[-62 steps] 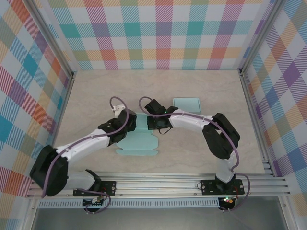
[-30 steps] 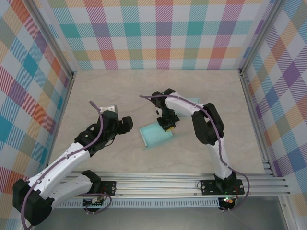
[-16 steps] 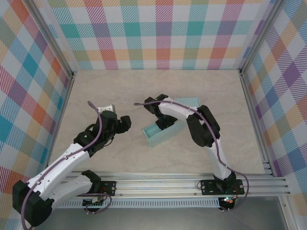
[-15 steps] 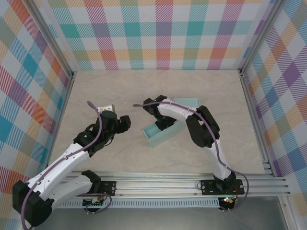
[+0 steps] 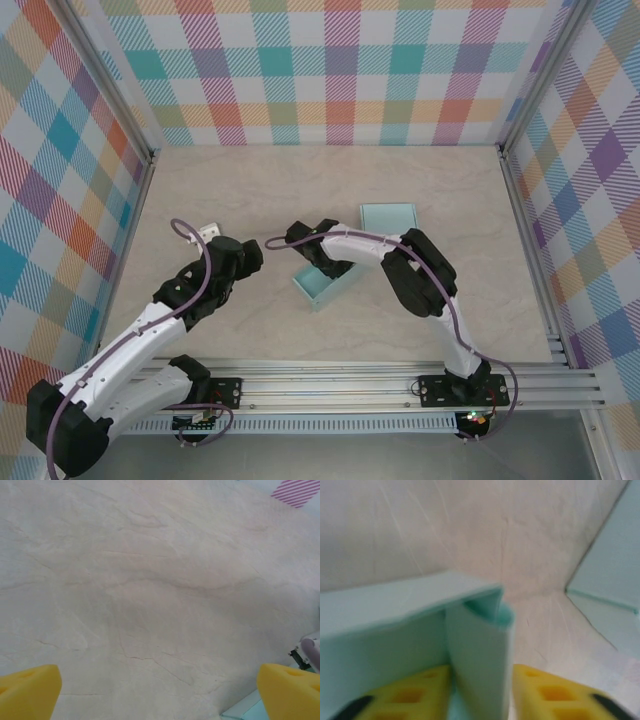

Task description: Fold the paper box

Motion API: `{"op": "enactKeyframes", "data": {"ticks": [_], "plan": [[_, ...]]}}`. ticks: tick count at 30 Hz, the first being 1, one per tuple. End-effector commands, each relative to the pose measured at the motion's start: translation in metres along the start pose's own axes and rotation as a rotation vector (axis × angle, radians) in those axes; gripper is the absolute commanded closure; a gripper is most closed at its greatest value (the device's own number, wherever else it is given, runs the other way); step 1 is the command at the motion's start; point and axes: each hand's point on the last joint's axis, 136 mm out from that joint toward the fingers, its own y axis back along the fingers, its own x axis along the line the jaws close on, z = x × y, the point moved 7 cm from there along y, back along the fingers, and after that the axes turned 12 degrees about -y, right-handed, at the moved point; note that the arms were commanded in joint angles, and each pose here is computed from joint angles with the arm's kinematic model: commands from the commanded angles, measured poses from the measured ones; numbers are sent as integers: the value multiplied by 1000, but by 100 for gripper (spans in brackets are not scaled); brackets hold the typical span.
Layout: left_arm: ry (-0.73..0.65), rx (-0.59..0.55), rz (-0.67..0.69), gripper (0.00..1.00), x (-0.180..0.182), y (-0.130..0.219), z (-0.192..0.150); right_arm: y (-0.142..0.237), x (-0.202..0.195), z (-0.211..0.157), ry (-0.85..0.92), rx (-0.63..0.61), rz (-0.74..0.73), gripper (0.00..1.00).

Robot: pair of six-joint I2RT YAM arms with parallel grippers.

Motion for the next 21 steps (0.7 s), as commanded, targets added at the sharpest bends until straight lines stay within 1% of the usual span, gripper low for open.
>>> {"op": "enactKeyframes", "data": {"ticks": [1, 3, 6, 9, 11, 13, 15, 18, 20, 21], "plan": [[-2, 14, 53, 0, 5, -5, -1, 21, -7, 12, -50, -61, 61, 50], [-4, 20, 62, 0, 4, -9, -2, 39, -18, 18, -70, -96, 71, 44], [0, 19, 119, 0, 9, -15, -6, 66, -33, 29, -105, -152, 91, 34], [-16, 25, 137, 0, 10, -21, -7, 96, -49, 39, -153, -222, 120, 29], [-36, 40, 118, 0, 6, -28, -7, 120, -65, 43, -199, -274, 137, 25], [-61, 71, 74, 0, -1, -36, -6, 145, -83, 43, -259, -329, 155, 16], [-94, 116, 56, 0, -11, -48, -7, 172, -105, 36, -346, -390, 178, 0], [-151, 173, 44, 0, -24, -69, -10, 197, -138, 13, -504, -444, 188, 0], [-181, 197, 36, 1, -32, -81, -11, 203, -157, -10, -610, -459, 185, 0], [-197, 209, 36, 2, -35, -88, -13, 202, -166, -24, -667, -464, 181, 0]]}}
